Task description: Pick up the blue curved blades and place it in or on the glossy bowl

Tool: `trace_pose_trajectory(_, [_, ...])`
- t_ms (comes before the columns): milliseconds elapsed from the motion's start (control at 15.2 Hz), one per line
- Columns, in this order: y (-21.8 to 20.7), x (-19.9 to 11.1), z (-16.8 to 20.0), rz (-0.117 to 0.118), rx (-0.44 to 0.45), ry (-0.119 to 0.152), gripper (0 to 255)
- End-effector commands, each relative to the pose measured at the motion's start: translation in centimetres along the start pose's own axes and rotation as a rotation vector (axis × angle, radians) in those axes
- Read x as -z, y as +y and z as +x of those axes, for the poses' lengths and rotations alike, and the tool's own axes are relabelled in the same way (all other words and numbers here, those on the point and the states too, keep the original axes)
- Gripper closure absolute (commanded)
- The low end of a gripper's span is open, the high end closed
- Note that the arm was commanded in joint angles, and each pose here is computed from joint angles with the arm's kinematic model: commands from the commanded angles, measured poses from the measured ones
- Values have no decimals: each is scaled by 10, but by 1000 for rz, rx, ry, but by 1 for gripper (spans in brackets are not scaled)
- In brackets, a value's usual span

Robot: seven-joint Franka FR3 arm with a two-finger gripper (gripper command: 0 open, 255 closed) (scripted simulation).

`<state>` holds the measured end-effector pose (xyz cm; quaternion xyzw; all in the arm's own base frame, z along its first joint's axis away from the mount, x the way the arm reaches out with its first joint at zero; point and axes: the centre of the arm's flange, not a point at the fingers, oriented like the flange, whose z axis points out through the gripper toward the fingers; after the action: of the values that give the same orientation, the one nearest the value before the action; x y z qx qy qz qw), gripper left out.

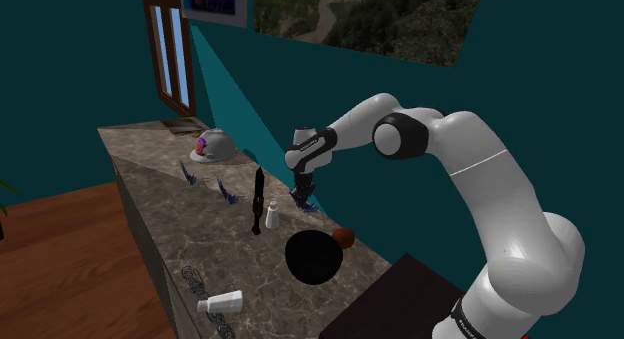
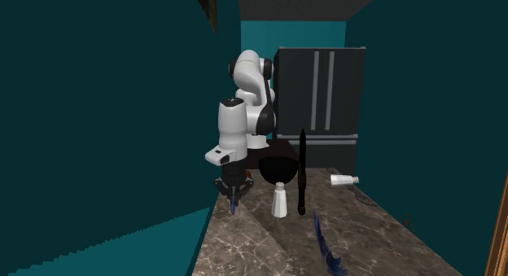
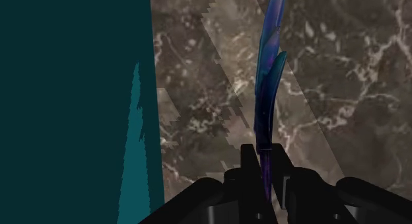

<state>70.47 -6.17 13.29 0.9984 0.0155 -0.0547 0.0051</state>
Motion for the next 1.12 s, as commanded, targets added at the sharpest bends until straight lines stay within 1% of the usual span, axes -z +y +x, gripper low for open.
trace_pose_trajectory(0, [0, 0, 0, 0, 0, 0, 255])
trace_pose_trajectory(264, [0, 0, 0, 0, 0, 0, 255])
trace_pose_trajectory(1056, [1, 63, -7, 0, 0, 0, 255])
